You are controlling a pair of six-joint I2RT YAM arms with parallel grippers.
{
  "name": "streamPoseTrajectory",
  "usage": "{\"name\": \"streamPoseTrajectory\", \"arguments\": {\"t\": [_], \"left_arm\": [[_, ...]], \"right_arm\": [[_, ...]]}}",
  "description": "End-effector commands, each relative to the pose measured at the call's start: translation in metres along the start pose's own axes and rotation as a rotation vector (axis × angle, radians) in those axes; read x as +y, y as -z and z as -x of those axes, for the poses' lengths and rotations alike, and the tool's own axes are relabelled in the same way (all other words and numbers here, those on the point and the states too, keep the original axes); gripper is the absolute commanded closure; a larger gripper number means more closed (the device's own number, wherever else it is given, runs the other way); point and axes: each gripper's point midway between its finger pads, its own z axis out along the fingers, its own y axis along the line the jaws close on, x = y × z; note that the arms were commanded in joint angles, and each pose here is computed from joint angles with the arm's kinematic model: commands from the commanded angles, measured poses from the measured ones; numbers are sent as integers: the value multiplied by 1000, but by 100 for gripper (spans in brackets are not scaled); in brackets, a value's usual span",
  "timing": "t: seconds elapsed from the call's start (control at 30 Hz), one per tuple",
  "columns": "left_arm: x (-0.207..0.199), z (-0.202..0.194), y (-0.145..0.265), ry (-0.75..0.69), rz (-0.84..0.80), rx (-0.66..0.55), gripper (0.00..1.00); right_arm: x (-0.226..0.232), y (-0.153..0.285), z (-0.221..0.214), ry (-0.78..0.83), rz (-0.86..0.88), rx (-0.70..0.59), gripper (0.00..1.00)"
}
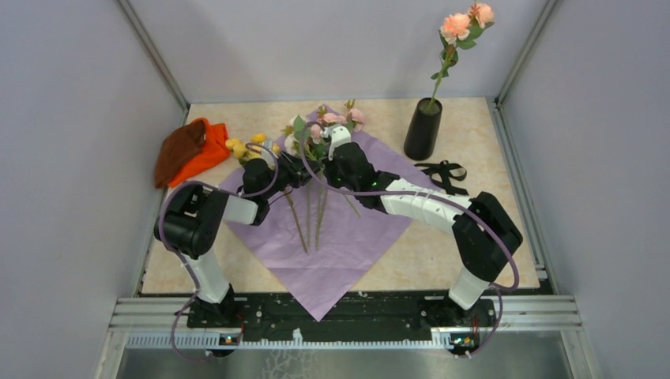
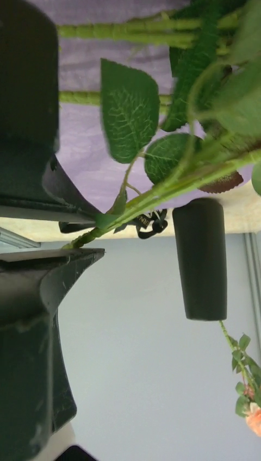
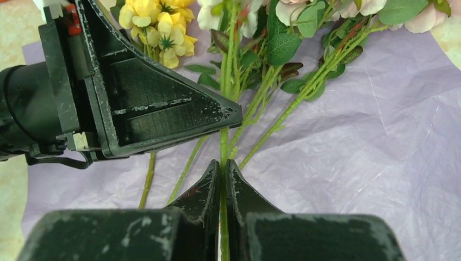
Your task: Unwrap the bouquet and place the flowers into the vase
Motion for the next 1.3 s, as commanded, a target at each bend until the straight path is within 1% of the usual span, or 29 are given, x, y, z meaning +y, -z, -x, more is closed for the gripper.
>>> {"name": "streamPoseTrajectory", "arguments": {"t": [0.0, 0.03, 0.07, 0.13, 0.17, 0.23, 0.3, 0.37, 0.43, 0.57, 0.67, 0.83, 0.9, 0.97, 1.17, 1.23, 1.27], "left_arm": [[-35, 6, -7, -48, -132, 10, 81], [-38, 6, -8, -59, -140, 15, 91], [-39, 5, -9, -71, -140, 21, 99], [-42, 5, -11, -108, -138, 33, 100], [-42, 6, -12, -132, -133, 37, 100], [-43, 4, -14, -194, -117, 61, 100], [-45, 4, -14, -276, -117, 72, 100], [-44, 3, -11, -347, -111, 74, 100], [-41, 1, -10, -415, -97, 91, 100], [-33, -10, -14, -527, -59, 185, 100], [-31, -18, -9, -573, -68, 198, 100], [-32, -33, 4, -661, -84, 189, 100], [-34, -34, 7, -719, -64, 148, 100], [-44, -38, 12, -777, -77, 123, 100], [-57, -40, 14, -815, -78, 103, 100], [-61, -40, 16, -822, -83, 94, 100], [-63, -39, 17, -826, -86, 90, 100]], "right_arm": [[9, 10, 30, -26, 26, -97, 100], [8, 10, 30, -23, 20, -96, 100], [7, 11, 31, -23, 13, -97, 100], [4, 11, 33, -19, -3, -100, 100], [4, 12, 37, -21, -8, -108, 96], [1, 15, 44, -23, -24, -126, 78], [-3, 19, 52, -18, -48, -150, 67], [-5, 25, 62, -13, -59, -177, 60], [-6, 28, 71, -2, -63, -192, 57], [-7, 22, 79, 25, -81, -178, 56], [-8, 16, 86, 29, -83, -182, 56], [-13, 3, 89, 33, -86, -168, 57], [-16, -2, 90, 30, -86, -163, 60], [-15, -7, 90, 24, -73, -161, 62], [-9, -14, 81, 7, -41, -137, 62], [-10, -14, 80, 5, -42, -137, 66], [-10, -13, 79, 5, -43, -136, 73]]}}
